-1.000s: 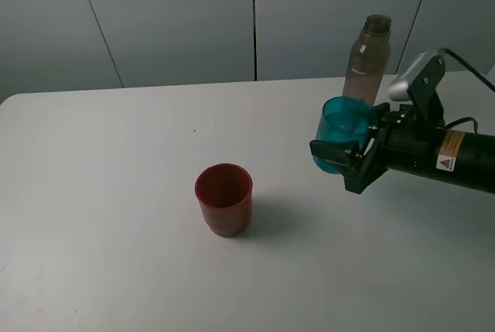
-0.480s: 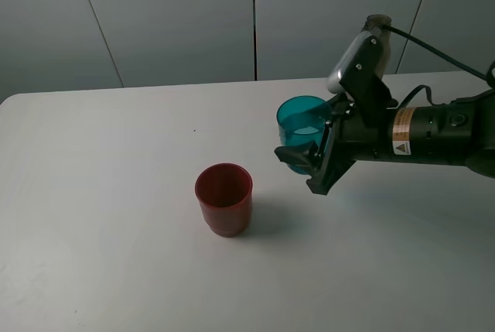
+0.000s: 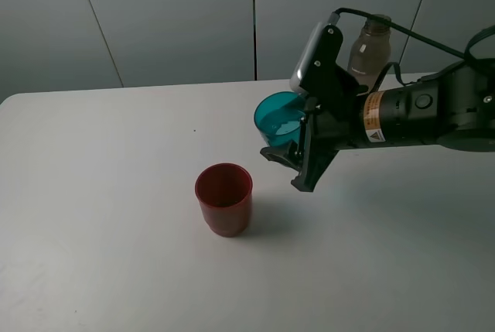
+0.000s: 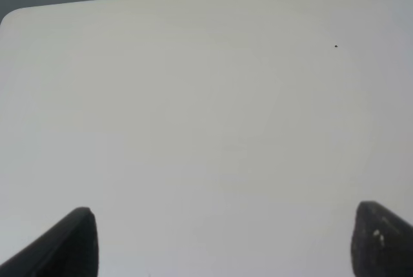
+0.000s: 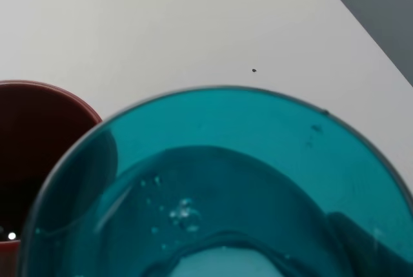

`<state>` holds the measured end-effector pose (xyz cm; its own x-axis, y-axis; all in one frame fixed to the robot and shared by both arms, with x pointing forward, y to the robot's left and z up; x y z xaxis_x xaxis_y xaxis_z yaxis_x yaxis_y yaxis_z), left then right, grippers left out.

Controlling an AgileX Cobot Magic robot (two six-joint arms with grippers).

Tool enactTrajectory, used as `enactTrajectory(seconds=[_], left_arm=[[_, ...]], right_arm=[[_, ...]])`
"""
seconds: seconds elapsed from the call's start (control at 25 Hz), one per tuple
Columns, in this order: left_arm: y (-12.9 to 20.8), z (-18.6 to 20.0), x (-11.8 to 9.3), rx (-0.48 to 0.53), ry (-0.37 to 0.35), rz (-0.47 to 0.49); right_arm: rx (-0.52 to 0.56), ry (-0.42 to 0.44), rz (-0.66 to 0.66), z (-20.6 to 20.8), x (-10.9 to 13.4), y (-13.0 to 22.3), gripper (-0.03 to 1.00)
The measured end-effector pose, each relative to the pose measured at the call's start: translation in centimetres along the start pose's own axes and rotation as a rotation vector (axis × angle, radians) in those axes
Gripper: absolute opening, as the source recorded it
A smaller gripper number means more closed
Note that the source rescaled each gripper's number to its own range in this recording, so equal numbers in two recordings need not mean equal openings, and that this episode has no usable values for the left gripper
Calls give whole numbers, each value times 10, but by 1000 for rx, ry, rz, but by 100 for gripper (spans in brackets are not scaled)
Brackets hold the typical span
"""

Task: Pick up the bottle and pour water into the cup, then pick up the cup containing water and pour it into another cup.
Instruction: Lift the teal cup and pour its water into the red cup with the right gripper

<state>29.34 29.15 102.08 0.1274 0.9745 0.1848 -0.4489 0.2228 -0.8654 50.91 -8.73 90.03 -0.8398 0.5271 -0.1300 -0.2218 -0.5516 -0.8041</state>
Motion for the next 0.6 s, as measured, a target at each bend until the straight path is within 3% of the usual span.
enactTrajectory(seconds=[0.6], left_arm=[[0, 0, 0, 0, 0, 0]], right_arm=[[86, 41, 247, -10, 3, -24, 5]])
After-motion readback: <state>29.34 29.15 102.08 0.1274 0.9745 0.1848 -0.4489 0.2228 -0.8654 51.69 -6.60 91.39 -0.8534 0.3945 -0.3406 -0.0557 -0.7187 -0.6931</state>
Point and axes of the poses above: a point on each arm's last joint axis where the gripper is mounted, z pointing back along that axis away from the gripper, x along the wrist's bending axis when the last joint is at zero, y = z × x, the point moved 7 cm from there along -z, pointing out along that axis toward the gripper, and after that the axes turned 11 degrees about -z, right-handed, at the moved point
